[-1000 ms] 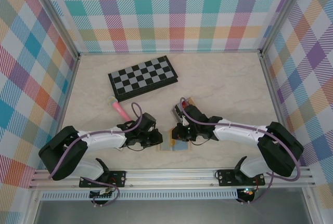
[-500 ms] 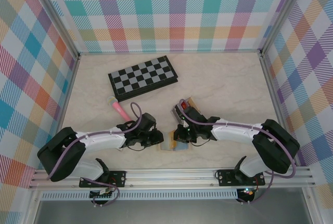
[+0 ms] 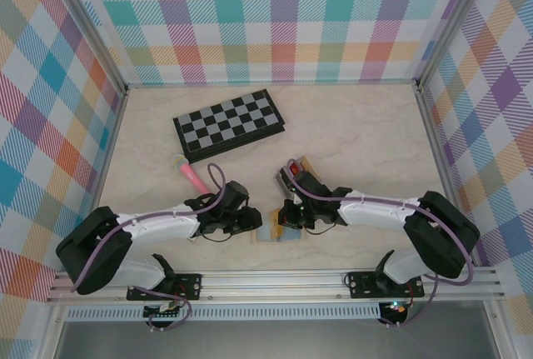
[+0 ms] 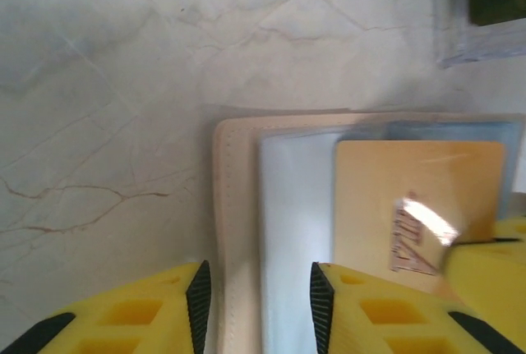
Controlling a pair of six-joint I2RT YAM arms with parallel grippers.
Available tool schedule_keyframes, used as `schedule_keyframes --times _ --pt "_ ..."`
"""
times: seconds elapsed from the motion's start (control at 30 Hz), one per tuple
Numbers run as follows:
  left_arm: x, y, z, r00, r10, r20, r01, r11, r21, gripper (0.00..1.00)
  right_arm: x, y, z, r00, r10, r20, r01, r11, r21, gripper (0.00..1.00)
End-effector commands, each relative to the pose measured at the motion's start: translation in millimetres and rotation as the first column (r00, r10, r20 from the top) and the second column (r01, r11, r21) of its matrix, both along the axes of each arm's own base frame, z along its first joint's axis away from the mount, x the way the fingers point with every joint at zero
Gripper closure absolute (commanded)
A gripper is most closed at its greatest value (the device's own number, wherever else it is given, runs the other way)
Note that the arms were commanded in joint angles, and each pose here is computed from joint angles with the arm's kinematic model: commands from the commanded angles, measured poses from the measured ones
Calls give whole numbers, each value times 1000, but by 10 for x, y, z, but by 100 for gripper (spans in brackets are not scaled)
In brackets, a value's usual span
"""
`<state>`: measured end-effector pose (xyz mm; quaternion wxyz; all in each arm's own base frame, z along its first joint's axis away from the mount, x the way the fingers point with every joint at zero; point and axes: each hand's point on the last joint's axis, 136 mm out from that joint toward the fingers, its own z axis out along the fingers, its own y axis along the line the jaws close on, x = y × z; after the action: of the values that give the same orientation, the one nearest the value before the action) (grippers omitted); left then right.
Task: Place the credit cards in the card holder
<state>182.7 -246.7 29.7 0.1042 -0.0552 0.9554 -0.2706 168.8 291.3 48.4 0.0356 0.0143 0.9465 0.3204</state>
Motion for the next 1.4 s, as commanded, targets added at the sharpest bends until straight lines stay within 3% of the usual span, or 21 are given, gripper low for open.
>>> schedule_keyframes --times 0.0,0.2,0.43,1.37 --pt "-36 -43 -22 999 -46 -18 47 998 31 68 -25 -100 14 1000 -29 7 29 999 -18 96" --pt "-62 4 -125 998 -46 -33 48 997 58 82 -46 -240 18 997 -66 27 66 998 -21 96" --pt "-78 -13 -147 998 -55 -44 57 997 53 82 -51 -108 -19 999 -36 21 35 998 51 96" --pt "-59 -26 -113 998 -54 -40 56 997 58 82 -130 52 -303 998 58 -31 -58 998 5 95"
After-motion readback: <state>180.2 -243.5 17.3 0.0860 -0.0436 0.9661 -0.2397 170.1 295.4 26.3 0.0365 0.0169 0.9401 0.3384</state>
